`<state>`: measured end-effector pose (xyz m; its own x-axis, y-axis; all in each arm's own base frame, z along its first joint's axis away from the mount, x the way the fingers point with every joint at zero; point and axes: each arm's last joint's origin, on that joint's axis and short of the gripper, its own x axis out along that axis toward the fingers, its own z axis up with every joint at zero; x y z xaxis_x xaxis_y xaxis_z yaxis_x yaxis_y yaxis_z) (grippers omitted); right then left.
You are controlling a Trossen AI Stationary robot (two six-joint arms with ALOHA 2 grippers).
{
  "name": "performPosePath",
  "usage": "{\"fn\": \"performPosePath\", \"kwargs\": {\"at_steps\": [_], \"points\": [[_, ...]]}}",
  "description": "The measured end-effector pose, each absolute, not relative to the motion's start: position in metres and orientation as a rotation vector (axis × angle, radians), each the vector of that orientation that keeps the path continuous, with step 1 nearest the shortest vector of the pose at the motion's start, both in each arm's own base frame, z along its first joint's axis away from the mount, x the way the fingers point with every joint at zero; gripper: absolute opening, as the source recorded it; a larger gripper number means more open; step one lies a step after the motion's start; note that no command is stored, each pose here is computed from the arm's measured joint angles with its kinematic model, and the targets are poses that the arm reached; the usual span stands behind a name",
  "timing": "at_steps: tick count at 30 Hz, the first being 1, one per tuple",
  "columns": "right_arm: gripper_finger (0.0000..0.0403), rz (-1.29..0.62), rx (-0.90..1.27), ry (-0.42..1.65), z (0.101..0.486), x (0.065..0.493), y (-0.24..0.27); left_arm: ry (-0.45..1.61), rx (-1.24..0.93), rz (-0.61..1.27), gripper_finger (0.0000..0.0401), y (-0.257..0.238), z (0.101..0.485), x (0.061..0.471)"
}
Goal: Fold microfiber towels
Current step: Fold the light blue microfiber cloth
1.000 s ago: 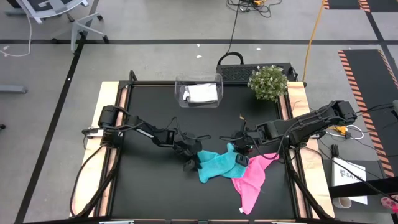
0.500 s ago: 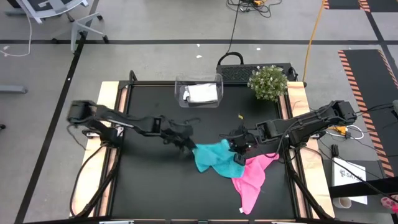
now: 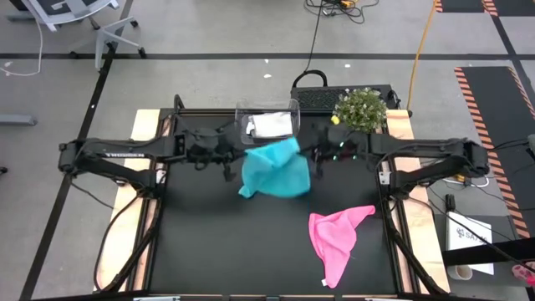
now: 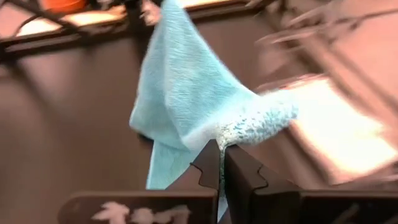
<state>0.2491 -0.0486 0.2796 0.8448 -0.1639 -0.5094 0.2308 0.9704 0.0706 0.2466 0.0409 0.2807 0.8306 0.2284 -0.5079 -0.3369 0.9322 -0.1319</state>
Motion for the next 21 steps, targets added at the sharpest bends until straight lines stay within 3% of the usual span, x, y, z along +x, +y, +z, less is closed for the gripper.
{"fn": "performPosePath", "kwargs": {"at_steps": [12,21], "points": [[0.0000,-0.321,-0.046,0.454,0.301,0.222,-0.084,0.367,-0.109,0.408,0.0001,0.074,0.316,0.205],[0.0000,-0.320,-0.056,0.474,0.300,0.221,-0.084,0.471,-0.098,0.374,0.0001,0.084,0.333,0.196]]}}
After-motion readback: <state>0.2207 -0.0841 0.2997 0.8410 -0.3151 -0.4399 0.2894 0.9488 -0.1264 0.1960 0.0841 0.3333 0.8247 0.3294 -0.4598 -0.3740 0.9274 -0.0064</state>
